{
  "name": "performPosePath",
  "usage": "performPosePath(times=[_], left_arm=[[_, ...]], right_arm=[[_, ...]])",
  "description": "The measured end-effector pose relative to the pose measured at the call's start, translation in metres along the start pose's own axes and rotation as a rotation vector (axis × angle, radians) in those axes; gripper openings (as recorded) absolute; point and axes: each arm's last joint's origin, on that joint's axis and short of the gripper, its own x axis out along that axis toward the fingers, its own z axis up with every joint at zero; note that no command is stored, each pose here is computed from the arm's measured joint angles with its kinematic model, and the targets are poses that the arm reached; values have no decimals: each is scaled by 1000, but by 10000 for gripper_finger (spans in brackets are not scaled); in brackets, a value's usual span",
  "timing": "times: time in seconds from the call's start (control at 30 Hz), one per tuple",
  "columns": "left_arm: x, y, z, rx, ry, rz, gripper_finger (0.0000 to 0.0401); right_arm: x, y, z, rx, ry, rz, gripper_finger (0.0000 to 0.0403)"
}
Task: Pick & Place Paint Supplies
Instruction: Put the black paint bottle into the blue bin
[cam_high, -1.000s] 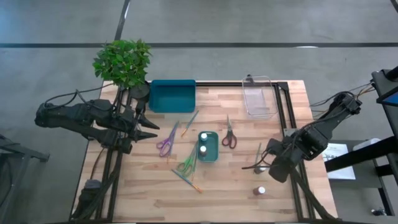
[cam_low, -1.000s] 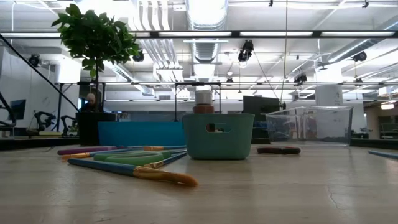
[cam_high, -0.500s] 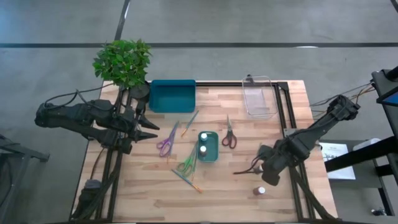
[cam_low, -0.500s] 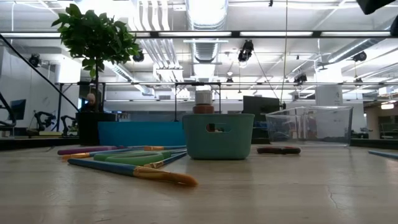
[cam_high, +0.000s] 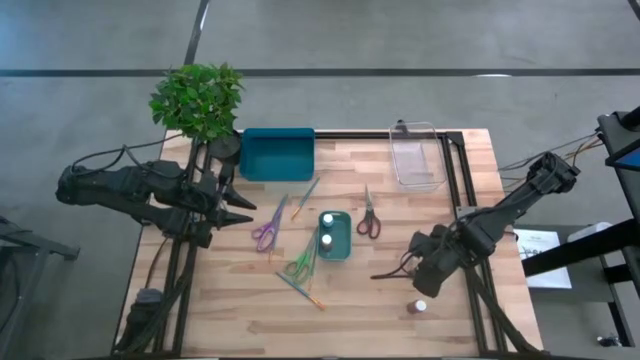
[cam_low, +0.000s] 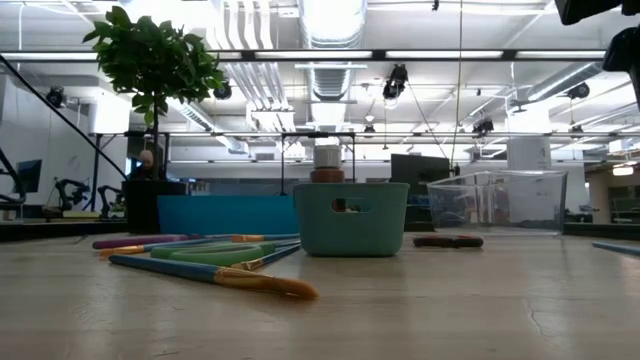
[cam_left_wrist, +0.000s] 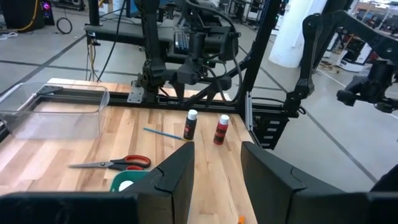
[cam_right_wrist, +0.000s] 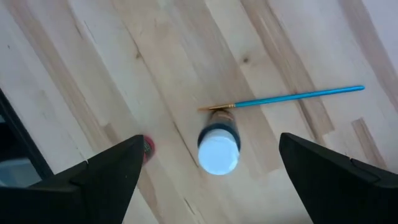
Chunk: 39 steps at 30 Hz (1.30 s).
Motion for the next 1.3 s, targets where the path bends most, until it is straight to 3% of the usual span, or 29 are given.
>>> performPosePath(times=[1.3], left_arm=[[0,0,-1,-17,16,-1,141]], right_arm=[[32,-19,-14,23,84,23,365]])
